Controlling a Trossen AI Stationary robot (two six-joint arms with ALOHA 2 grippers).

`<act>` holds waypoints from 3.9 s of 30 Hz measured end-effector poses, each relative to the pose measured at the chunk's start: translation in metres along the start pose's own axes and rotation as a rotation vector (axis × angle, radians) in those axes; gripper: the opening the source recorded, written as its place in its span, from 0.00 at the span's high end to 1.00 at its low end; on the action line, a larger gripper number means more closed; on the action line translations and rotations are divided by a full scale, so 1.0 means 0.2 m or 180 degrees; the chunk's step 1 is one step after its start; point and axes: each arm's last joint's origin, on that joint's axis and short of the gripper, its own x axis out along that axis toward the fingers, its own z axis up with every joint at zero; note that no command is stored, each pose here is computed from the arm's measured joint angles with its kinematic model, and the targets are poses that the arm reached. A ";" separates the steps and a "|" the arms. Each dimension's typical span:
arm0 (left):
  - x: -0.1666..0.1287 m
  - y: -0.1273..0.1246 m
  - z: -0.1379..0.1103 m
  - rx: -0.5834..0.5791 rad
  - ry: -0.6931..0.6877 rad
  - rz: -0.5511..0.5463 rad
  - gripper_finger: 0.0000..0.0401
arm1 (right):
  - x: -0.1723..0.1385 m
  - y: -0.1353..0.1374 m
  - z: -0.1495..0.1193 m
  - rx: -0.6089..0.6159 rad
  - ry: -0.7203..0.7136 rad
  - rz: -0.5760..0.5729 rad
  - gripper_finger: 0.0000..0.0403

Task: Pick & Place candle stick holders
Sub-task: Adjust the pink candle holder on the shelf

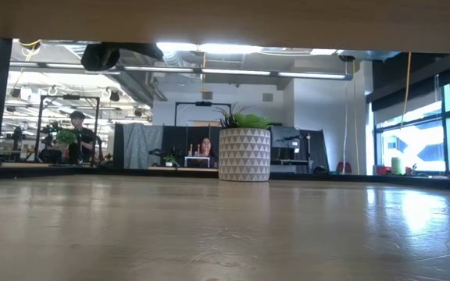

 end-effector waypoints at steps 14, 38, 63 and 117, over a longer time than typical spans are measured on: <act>-0.03 -0.07 -0.07 -0.0305 -0.0388 0.0018 1.00 | -0.24 0.29 -0.23 -0.0111 -0.0602 -0.0396 1.00; -0.17 -0.34 -0.37 -0.0417 -0.1016 -0.0694 1.00 | -0.04 0.69 -0.39 -0.0649 -0.0849 0.0566 1.00; -0.08 -0.38 -0.47 -0.0544 -0.0937 -0.0665 1.00 | -0.02 0.65 -0.21 -0.1292 -0.0739 0.1138 1.00; -0.03 -0.40 -0.41 0.0150 -0.0331 -0.1072 1.00 | -0.22 0.46 -0.17 -0.1209 -0.0932 -0.0546 1.00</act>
